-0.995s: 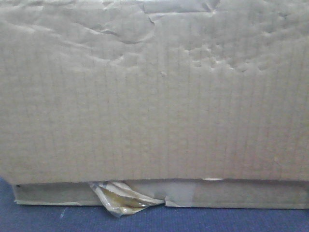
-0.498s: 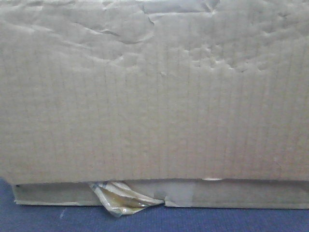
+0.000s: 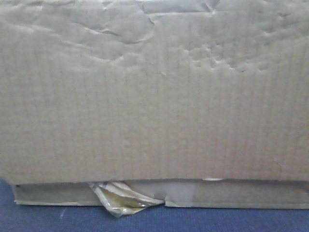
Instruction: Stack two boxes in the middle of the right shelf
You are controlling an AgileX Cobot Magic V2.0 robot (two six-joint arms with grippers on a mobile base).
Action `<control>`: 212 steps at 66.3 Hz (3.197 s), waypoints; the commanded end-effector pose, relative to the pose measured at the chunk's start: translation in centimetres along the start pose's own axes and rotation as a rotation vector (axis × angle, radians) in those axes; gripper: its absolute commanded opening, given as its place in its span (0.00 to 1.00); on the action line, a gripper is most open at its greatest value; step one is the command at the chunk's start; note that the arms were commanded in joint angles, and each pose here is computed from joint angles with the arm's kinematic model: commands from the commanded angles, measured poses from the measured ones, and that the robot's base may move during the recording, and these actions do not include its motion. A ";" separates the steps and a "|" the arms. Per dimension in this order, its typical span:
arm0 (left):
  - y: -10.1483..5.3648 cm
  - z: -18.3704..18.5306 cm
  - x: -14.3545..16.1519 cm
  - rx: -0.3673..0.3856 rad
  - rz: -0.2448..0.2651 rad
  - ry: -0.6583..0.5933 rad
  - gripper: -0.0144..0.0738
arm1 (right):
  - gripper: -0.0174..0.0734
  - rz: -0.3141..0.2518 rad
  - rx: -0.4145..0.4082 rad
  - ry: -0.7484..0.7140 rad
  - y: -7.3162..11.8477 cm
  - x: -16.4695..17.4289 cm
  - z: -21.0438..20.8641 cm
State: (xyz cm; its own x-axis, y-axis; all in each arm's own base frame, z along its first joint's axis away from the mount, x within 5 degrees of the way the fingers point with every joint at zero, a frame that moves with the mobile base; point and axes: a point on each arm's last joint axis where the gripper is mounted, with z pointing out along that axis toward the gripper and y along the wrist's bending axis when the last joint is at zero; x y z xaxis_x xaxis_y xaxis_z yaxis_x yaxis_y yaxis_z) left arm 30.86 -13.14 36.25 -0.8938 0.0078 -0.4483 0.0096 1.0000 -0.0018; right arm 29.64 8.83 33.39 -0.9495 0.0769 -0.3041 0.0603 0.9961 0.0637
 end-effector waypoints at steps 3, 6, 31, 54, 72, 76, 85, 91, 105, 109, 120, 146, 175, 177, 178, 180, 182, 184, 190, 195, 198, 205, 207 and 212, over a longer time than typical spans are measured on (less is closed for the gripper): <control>0.0 0.5 0.4 0.007 -0.004 0.025 0.58 | 0.49 0.002 0.001 -0.033 -0.1 -0.4 -0.6; 0.0 0.6 0.5 0.006 -0.003 0.029 0.58 | 0.46 0.003 -0.004 -0.046 -0.1 -0.6 -0.9; 0.0 0.6 0.5 0.004 -0.002 0.028 0.58 | 0.44 0.002 -0.008 -0.055 0.1 -1.0 -1.1; 0.0 0.8 0.5 0.004 -0.002 0.033 0.58 | 0.44 -0.002 -0.002 -0.031 0.0 -0.5 -0.5; 0.0 0.8 0.5 0.004 -0.002 0.033 0.58 | 0.44 -0.002 -0.002 -0.031 0.0 -0.5 -0.5; 0.0 0.8 0.5 0.003 -0.002 0.035 0.57 | 0.44 -0.009 -0.002 -0.031 0.0 -0.5 -0.5; -0.2 1.6 0.4 -0.002 0.001 0.053 0.54 | 0.44 -0.009 0.000 -0.028 0.1 -0.6 -0.4; -0.3 1.9 0.4 -0.005 0.002 0.059 0.51 | 0.42 -0.009 0.000 -0.028 0.1 -0.6 -0.4; -0.6 2.4 0.5 0.011 -0.007 0.083 0.34 | 0.22 -0.014 0.001 -0.028 0.0 -0.6 -0.4; -0.6 2.4 0.5 0.011 -0.007 0.083 0.22 | 0.10 -0.014 0.001 -0.028 0.0 -0.6 -0.4; -0.6 2.3 0.5 0.010 -0.007 0.080 0.04 | 0.01 -0.020 0.009 -0.022 0.0 -0.5 -0.1; 0.9 -3.9 0.9 -0.048 -0.076 -0.142 0.04 | 0.01 -0.038 0.064 -0.183 0.2 0.8 -4.3; 3.9 -12.8 -0.4 -0.060 -0.111 -0.524 0.04 | 0.01 -0.044 0.022 -0.641 0.5 -1.7 -13.8; 4.0 -13.3 -0.6 -0.059 -0.113 -0.554 0.04 | 0.01 -0.044 0.022 -0.666 0.4 -1.8 -14.3; 4.0 -13.6 -0.7 -0.055 -0.115 -0.566 0.04 | 0.01 -0.044 0.021 -0.679 0.4 -1.9 -14.5; 4.1 -14.1 -0.8 -0.050 -0.118 -0.588 0.04 | 0.01 -0.044 0.020 -0.707 0.3 -2.0 -15.1; 4.2 -14.6 -1.0 -0.046 -0.123 -0.603 0.04 | 0.01 -0.044 0.017 -0.730 0.3 -2.1 -15.5; 4.2 -15.0 -1.0 -0.040 -0.128 -0.615 0.04 | 0.01 -0.044 0.010 -0.752 0.3 -2.3 -15.9; 4.4 -15.9 -1.3 -0.029 -0.134 -0.656 0.04 | 0.01 -0.042 -0.011 -0.799 0.4 -2.4 -16.9; 4.5 -16.6 -1.7 -0.026 -0.129 -0.706 0.04 | 0.01 -0.043 -0.018 -0.815 0.4 -2.5 -17.1; 4.5 -16.9 -1.9 -0.025 -0.121 -0.737 0.04 | 0.01 -0.043 -0.020 -0.819 0.4 -2.5 -17.2; 4.5 -17.1 -2.1 -0.032 -0.109 -0.771 0.04 | 0.01 -0.049 -0.036 -0.849 0.6 -2.7 -17.4; 4.5 -17.1 -2.1 -0.035 -0.108 -0.772 0.04 | 0.01 -0.051 -0.042 -0.859 0.6 -2.8 -17.5; 4.5 -17.1 -2.1 -0.039 -0.107 -0.776 0.04 | 0.01 -0.056 -0.053 -0.881 0.7 -2.9 -17.6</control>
State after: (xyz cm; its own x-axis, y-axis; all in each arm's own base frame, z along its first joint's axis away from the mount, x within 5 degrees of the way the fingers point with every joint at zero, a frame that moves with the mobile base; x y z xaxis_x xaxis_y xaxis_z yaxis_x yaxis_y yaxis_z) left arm 25.68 -9.28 51.12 -0.3981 -0.0937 -0.9125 -0.0700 0.9950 -0.0717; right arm 27.37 9.34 49.62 -0.4581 0.0724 -0.8859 -0.0280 0.9950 0.0958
